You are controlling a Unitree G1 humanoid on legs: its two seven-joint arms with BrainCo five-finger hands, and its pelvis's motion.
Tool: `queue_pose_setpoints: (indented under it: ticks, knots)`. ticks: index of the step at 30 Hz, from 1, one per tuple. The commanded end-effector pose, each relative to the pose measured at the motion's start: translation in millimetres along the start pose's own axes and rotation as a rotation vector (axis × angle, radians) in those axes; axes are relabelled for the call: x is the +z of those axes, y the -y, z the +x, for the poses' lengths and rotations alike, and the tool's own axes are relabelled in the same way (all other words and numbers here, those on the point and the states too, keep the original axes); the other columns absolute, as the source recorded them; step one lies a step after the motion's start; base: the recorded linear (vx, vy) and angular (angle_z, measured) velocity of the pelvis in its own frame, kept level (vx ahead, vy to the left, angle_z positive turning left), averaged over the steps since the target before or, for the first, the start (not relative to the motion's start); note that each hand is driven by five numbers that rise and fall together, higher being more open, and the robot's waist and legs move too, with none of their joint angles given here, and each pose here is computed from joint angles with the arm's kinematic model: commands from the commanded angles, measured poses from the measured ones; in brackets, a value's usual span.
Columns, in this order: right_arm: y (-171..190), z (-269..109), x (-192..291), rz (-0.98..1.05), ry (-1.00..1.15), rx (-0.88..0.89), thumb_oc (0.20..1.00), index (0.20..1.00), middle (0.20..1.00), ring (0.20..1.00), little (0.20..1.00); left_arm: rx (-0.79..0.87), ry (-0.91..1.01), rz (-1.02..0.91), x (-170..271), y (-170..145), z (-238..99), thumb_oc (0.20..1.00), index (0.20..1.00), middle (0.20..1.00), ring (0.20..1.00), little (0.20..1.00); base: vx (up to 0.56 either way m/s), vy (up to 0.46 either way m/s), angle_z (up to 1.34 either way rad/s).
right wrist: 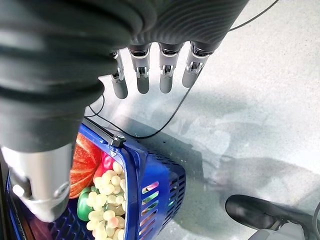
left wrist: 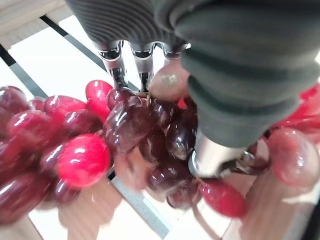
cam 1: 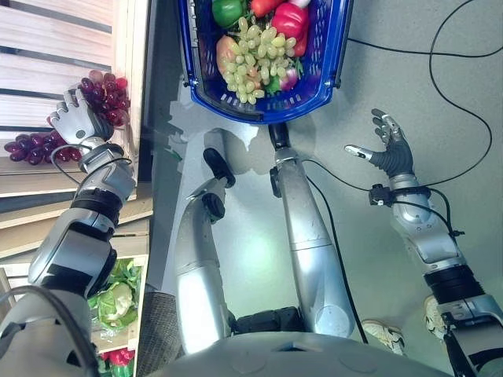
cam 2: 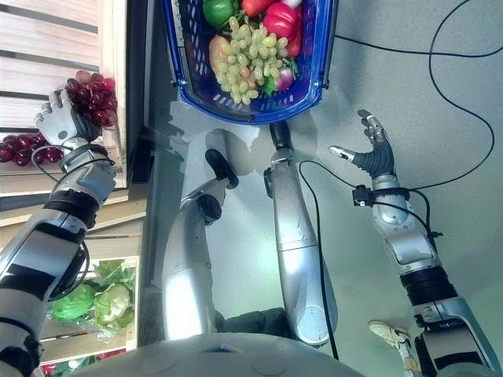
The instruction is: Pick up fruits and vegetables into the basket
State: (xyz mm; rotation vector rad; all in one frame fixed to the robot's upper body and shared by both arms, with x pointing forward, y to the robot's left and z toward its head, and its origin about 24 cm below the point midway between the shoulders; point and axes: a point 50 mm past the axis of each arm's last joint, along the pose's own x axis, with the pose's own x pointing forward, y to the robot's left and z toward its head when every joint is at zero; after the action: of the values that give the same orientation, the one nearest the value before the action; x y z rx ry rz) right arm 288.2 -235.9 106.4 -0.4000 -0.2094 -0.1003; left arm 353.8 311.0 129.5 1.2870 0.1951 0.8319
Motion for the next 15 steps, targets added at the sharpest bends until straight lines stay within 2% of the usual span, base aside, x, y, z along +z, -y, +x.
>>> queue_pose_setpoints:
  ticks: [1,5,8,15]
  knots:
    - [-14,-8,2,0.018,0.038,0.019,1.000,1.000,1.000,1.000,1.000,-0.139,-0.052,-0.192,-12,33,-22,0.200,0.200,0.200,0.200,0.200,0.00,0.000,0.00]
    - [-18,-11,4,-0.020,0.055,0.023,1.000,1.000,1.000,1.000,1.000,-0.129,-0.067,-0.519,-2,32,-28,0.200,0.200,0.200,0.200,0.200,-0.01,-0.008,0.02]
    - [-19,-12,6,-0.025,0.060,0.025,1.000,1.000,1.000,1.000,1.000,-0.113,-0.051,-0.643,2,30,-32,0.200,0.200,0.200,0.200,0.200,-0.02,-0.003,0.07]
    - [-25,-17,8,-0.062,0.054,0.063,1.000,1.000,1.000,1.000,1.000,-0.141,-0.015,-1.117,14,21,-46,0.200,0.200,0.200,0.200,0.200,-0.01,-0.007,0.06]
